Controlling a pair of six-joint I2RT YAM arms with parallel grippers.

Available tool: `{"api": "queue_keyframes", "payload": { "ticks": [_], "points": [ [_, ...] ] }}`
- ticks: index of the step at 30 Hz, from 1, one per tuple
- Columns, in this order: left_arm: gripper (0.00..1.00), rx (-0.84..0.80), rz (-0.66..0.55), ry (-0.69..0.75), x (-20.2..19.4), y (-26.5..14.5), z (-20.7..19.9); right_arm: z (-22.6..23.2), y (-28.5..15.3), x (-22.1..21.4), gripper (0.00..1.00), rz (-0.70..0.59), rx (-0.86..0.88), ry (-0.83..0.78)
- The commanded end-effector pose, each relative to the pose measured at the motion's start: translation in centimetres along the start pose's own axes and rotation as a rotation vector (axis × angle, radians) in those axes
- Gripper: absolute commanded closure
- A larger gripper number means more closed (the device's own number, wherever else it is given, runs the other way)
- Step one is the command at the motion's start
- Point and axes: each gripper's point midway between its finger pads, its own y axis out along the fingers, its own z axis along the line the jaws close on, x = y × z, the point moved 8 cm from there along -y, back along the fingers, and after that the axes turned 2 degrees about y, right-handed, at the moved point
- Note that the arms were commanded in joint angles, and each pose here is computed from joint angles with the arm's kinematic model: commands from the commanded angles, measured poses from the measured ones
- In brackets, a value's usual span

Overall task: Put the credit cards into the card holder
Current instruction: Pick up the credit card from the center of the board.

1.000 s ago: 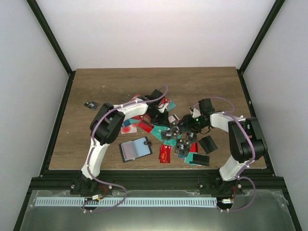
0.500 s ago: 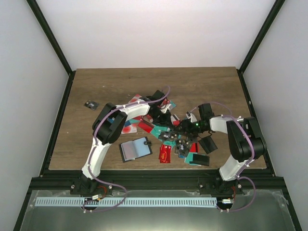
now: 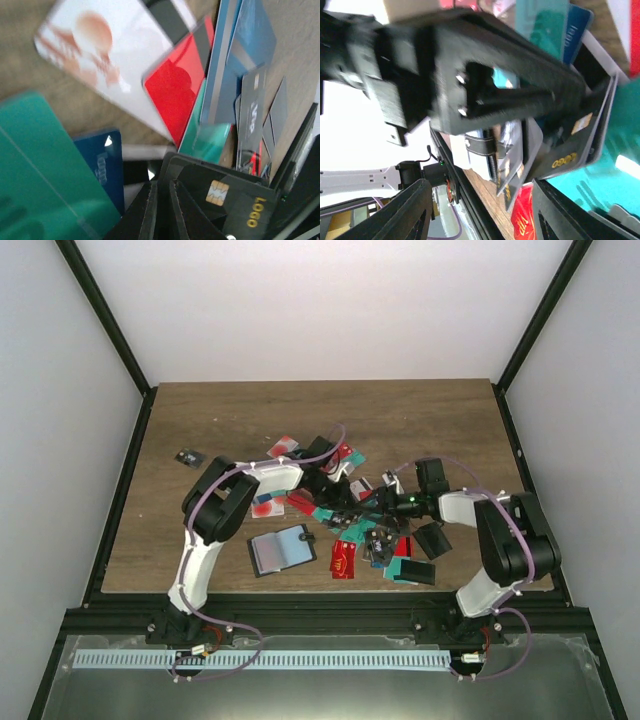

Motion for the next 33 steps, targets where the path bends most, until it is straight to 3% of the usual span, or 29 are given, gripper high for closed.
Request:
{"api": "queue_keyframes", "payload": {
  "ticks": [1,9,13,24,33],
  "points": [
    [0.9,0.02,0.099,-0.088,-3.6,1.1,0.6,2.4,-0.9,0.2,0.43,-0.032,0.044,-0.096],
    [0.9,-0.003,0.121,-0.09,-6.4,1.7,-0.5,0.5,-1.2,-2.8,0.43,-0.023,-0.007,-0.04],
    [0.9,-0.008,0.104,-0.093,-6.9,1.4,-1.0,-0.3,-1.6,-3.6,0.43,-0.036,-0.112,-0.023],
    [0.86,0.069,-0.037,0.0,-5.1,-3.5,-4.6,-0.9,-2.7,-6.7,0.41,-0.063,-0.226,0.04],
    [0.85,0.185,0.063,0.03,-4.8,-0.8,-1.7,-1.1,-1.1,-9.3,0.4,-0.046,-0.224,0.11]
  ]
}}
